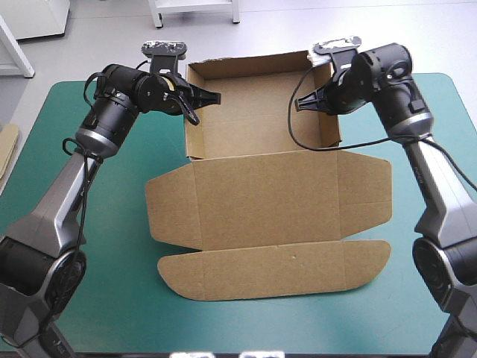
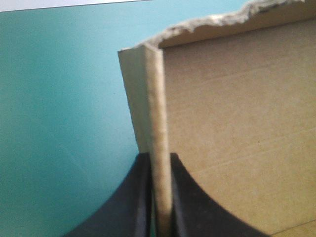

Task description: Fold the box

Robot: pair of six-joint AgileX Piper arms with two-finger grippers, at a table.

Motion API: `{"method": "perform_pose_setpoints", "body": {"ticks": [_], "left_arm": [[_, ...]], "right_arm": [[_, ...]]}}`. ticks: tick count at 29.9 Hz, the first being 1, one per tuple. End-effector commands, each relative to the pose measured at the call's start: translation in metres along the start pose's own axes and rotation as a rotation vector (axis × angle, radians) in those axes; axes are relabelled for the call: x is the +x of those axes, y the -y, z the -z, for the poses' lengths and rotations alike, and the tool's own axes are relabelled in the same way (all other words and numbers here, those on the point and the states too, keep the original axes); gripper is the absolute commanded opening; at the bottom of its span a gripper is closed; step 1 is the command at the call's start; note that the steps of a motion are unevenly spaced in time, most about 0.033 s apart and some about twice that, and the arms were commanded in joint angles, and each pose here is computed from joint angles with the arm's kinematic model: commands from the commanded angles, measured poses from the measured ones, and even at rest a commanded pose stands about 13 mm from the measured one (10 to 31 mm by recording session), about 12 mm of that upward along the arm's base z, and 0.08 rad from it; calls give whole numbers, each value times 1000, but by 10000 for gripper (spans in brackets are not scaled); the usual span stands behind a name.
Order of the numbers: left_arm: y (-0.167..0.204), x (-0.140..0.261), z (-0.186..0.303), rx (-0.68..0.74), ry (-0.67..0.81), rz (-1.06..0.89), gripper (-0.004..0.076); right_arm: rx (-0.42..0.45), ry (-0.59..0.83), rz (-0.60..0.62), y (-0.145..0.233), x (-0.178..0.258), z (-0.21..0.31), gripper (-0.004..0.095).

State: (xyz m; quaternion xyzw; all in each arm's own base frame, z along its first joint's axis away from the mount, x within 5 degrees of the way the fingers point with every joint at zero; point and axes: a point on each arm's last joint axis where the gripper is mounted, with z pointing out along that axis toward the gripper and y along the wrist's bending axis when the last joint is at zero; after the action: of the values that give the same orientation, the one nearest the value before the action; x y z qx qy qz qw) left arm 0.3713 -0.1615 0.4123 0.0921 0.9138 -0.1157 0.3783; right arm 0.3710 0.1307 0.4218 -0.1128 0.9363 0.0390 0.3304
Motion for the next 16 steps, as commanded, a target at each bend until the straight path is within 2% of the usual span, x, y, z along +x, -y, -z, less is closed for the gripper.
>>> {"method": "perform_pose_setpoints", "body": {"ticks": [1,5,16], "left_arm": [[12,-18,28,58,132,-9,-8],[6,-18,11,-19,80,-27,-8],[5,-10,-26,-45,-28,-27,-8]], "right_arm": [[-76,23,48,-26,0,12,1],[-98,-3,64,-44,3,2,1],[-96,-70,43,-48,12,-17,1]]}}
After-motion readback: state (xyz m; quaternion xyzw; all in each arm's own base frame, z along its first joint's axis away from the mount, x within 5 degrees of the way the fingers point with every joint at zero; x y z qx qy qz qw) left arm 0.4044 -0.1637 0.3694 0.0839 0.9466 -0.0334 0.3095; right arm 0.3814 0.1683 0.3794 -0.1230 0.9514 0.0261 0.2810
